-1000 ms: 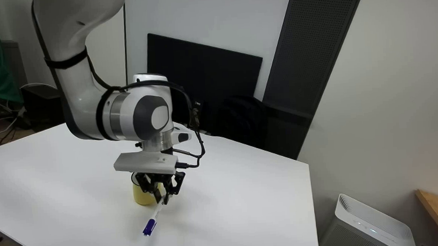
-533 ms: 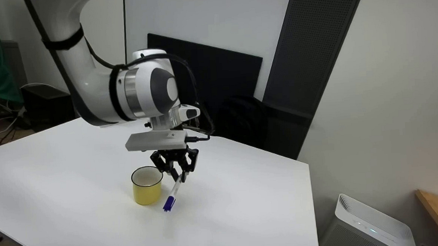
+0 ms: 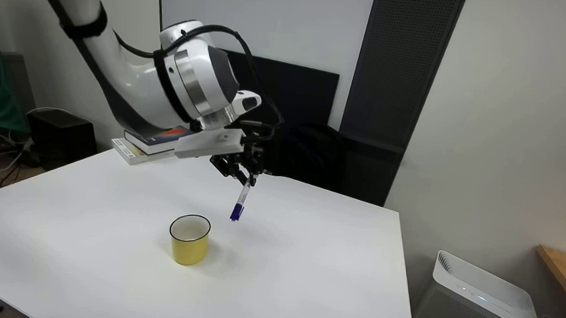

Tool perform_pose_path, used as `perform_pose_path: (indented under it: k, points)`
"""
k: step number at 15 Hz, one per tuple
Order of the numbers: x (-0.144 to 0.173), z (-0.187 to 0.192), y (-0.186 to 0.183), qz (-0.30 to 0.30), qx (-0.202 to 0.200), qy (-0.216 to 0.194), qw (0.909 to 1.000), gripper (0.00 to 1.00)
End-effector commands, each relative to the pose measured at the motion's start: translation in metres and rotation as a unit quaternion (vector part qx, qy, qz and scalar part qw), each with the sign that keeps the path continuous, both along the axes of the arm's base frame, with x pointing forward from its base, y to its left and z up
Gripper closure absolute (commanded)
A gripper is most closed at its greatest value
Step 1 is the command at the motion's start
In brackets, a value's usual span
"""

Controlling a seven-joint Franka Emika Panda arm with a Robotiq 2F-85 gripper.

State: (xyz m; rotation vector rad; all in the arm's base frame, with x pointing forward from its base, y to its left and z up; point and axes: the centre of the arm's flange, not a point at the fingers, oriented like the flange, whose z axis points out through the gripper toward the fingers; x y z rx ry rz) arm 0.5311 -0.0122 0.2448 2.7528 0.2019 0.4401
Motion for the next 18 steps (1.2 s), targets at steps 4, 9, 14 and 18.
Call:
perform_pose_path:
  k: [4,9,14,18]
  points:
    - [0.008,0.004,0.051,-0.014,0.031,-0.114,0.9929,0.94]
    - [-0.002,-0.017,0.091,-0.013,0.060,-0.150,0.9868,0.94]
    - [-0.011,-0.043,0.119,-0.016,0.076,-0.165,0.9833,0.94]
    - [-0.026,-0.064,0.127,-0.019,0.081,-0.163,0.9830,0.94]
